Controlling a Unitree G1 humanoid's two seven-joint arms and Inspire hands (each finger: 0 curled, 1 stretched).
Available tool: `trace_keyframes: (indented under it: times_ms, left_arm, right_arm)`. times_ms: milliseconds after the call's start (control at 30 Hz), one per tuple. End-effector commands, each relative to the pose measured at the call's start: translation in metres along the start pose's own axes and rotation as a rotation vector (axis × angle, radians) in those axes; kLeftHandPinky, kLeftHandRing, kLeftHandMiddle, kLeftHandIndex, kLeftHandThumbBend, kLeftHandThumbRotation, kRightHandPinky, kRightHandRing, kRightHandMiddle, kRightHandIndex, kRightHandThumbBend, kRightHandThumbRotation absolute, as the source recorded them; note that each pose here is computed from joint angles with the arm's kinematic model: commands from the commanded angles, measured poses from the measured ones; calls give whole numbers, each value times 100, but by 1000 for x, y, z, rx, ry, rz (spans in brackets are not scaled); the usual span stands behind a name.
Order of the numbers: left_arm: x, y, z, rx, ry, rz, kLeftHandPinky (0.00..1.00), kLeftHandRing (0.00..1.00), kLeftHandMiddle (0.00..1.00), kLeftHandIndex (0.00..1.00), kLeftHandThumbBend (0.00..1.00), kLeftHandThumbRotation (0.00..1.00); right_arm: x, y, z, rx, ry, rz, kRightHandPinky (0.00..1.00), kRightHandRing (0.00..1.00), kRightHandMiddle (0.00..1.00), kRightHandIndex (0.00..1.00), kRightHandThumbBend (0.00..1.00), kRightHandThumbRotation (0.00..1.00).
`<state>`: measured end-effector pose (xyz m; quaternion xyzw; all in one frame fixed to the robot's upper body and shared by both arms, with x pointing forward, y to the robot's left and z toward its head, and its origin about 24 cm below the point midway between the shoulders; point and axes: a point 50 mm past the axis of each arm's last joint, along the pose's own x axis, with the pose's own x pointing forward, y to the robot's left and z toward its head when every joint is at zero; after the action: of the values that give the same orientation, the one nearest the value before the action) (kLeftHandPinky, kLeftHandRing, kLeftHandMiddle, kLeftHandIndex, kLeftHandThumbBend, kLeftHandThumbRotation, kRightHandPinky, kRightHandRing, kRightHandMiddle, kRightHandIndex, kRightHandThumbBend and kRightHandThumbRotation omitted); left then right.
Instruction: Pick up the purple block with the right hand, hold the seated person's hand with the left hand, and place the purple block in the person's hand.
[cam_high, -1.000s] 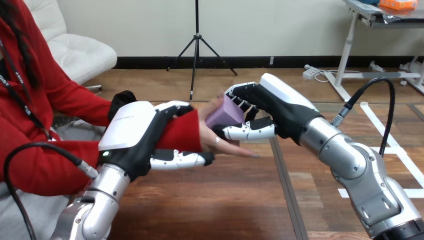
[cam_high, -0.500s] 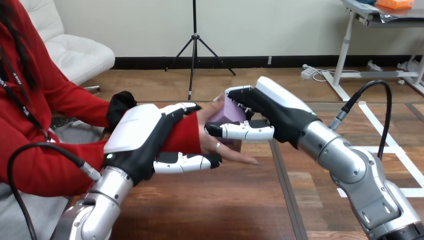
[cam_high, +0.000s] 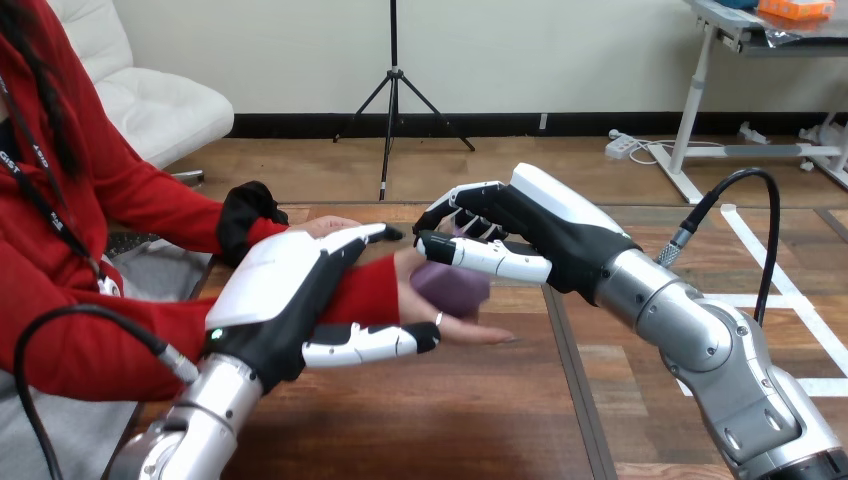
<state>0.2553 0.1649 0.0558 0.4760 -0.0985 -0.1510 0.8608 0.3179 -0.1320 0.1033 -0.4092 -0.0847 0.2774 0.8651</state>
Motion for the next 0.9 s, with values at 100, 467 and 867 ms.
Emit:
trace_keyframes:
  times_ms: [100,467,867]
  left_arm:
    - [-1,9,4,28,-31,47,86,90,91,89,100,97]
    - [-9,2,-1,22,-35,62,84,93,93,91,100,100]
    - [-19,-6,-3,-28,-15,110,80,89,91,90,100,100]
  right_arm:
    - [-2,-8,3,17,-34,-35,56,65,69,70,90,100]
    - [-6,-6,2,41,-39,-42,57,68,71,71,93,100]
    - [-16,-3,0,80,-43,-61,58,69,71,72,92,100]
